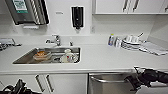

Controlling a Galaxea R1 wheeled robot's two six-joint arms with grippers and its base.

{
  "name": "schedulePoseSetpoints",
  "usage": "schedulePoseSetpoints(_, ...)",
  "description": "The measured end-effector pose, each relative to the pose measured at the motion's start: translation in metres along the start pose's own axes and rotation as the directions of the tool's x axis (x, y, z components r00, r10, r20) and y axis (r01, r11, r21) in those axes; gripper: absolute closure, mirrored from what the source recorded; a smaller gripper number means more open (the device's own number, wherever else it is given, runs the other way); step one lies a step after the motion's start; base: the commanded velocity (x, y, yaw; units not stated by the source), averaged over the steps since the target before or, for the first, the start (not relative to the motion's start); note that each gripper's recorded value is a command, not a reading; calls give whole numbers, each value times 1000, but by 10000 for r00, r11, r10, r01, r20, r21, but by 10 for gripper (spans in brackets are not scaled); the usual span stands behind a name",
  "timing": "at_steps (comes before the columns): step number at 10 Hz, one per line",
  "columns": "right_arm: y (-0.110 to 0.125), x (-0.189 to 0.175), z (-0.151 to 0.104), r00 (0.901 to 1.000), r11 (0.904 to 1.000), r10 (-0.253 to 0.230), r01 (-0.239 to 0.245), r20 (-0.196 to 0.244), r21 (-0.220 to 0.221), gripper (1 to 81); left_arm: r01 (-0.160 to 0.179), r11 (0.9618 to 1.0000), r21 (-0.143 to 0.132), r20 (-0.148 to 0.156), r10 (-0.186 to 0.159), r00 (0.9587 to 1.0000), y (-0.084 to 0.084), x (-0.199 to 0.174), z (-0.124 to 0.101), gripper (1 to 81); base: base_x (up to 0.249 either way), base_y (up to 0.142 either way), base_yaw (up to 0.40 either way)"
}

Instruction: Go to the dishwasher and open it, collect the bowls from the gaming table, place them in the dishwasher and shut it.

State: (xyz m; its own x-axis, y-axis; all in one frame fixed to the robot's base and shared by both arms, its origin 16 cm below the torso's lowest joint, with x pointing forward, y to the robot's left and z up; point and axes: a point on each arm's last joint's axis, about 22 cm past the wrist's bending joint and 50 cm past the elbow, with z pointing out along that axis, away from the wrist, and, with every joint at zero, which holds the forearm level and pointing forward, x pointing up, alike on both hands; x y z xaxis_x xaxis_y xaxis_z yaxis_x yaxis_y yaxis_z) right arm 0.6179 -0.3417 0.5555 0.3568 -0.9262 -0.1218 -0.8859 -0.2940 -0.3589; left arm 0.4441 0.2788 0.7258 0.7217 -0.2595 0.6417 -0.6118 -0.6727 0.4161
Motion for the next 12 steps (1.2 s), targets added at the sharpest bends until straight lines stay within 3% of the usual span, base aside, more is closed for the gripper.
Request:
schedulePoseSetpoints(2, 17, -8, 21, 9994, 9993, 298, -293, 195, -250, 10, -10, 10000, -2, 0, 10, 10000, 0, 0, 0, 10, 0, 0, 0)
schedulePoseSetpoints(4, 36, -11, 26, 9995, 9977, 222, -206, 240, -646, 10, -4, 10000, 10, 5, 4, 10000, 0, 0, 0, 10, 0, 0, 0)
schedulePoseSetpoints(12, 55, -6, 20, 9976, 9982, 502, -485, 486, -357, 10, -9, 10000, -18, 9, 9, 10000, 0, 0, 1, 10, 0, 0, 0)
